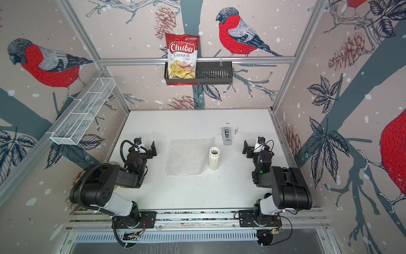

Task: Wrap vases in bubble wrap
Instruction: Adjust the bubble wrap at the center of the board.

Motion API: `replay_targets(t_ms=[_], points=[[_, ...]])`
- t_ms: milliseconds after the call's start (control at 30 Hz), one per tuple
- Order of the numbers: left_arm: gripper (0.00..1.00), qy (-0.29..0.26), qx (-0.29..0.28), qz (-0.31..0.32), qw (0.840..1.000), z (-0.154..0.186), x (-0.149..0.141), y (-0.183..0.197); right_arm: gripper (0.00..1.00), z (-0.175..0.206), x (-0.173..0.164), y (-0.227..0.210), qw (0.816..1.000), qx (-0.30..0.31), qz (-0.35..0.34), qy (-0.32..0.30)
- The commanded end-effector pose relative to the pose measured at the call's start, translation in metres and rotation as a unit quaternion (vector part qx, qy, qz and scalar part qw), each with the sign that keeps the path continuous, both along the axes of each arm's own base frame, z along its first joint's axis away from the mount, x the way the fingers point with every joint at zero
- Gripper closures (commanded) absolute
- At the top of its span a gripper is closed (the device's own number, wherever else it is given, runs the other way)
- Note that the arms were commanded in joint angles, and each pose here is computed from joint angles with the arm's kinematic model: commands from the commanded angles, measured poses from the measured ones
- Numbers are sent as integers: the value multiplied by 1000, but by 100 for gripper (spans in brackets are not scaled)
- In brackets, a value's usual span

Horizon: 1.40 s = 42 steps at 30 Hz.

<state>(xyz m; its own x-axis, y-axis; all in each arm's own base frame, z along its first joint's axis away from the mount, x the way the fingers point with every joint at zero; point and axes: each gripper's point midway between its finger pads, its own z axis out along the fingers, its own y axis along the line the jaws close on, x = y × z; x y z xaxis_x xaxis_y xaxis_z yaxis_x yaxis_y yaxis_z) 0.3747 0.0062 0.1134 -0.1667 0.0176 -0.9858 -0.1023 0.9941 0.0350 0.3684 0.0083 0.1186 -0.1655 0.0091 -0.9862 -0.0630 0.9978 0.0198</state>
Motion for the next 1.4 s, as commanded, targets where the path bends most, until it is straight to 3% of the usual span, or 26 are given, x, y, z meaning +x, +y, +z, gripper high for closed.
replay_targets(t_ms=[0, 1100, 1200, 1300, 1367], points=[[3, -34, 3, 5, 999, 17, 3, 2, 0, 8, 2, 0, 1000, 5, 0, -16], [3, -33, 3, 6, 999, 17, 2, 3, 0, 8, 3, -1, 1000, 8, -1, -14], [3, -45, 10, 14, 999, 21, -1, 2, 0, 9, 2, -12, 998, 6, -52, -18], [3, -67, 40, 30, 996, 44, -13, -5, 0, 38, -17, -13, 991, -26, -112, -74], [3, -79, 67, 8, 995, 64, -20, -24, 0, 45, -14, -8, 990, -53, -122, -49]])
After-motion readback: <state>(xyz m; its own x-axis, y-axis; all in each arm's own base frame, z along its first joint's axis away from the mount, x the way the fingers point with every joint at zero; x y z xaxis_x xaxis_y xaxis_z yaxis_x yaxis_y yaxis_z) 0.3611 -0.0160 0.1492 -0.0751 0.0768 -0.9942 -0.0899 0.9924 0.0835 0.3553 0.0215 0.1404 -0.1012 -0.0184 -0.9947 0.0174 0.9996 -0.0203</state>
